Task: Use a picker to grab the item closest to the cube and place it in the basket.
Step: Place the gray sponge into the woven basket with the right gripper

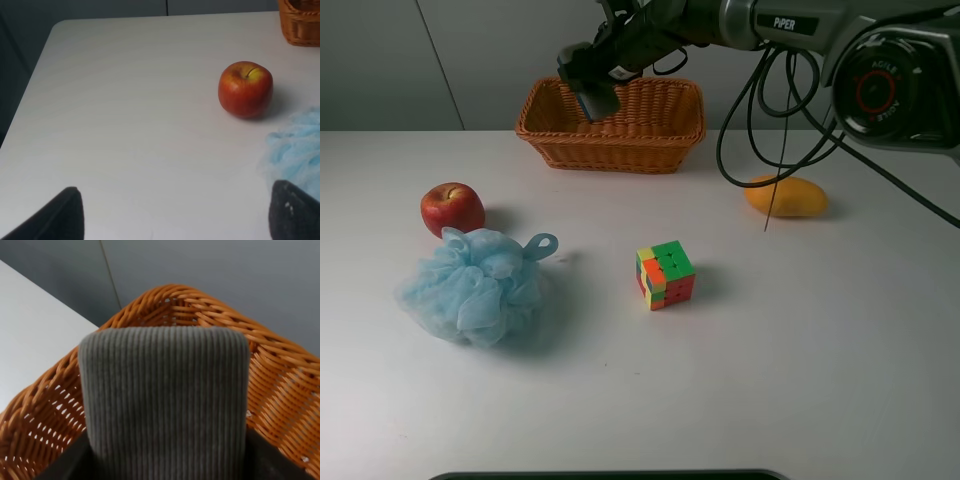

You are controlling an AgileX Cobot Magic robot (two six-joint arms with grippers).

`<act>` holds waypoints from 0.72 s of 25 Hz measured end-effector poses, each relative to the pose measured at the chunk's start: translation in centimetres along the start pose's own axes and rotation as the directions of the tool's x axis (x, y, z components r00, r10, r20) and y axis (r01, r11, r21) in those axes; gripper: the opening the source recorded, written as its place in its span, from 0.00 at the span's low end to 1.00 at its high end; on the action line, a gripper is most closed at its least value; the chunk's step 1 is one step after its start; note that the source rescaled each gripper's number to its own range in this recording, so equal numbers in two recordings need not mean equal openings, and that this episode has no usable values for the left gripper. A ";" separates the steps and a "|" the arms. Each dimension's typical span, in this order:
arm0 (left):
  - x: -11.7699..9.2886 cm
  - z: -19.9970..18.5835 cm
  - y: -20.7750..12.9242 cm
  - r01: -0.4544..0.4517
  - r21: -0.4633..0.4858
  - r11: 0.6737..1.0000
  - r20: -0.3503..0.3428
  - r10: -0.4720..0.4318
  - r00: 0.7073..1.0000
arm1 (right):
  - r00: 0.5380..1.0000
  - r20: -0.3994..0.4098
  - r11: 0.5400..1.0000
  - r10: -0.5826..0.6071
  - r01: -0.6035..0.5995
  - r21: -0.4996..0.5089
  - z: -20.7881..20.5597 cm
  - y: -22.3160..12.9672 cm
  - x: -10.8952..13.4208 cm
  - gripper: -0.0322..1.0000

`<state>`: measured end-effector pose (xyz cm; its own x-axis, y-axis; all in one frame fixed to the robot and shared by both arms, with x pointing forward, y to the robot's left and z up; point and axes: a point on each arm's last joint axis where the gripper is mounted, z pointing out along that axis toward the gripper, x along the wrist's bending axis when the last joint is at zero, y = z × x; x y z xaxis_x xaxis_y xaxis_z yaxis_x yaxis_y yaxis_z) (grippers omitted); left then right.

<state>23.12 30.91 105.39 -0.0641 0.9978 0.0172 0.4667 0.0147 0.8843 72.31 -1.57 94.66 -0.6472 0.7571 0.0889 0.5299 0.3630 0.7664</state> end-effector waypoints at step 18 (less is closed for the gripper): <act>0.0 0.0 0.0 0.000 0.000 1.000 0.000 0.000 1.000 | 0.998 0.005 0.998 -0.062 0.062 0.013 -2.1 1.5 0.4 1.00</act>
<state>23.12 30.91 105.39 -0.0641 0.9978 0.0172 0.4667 0.0147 0.8843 71.69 -1.89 97.17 -0.6760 0.7359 0.0374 0.4954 0.4163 0.7624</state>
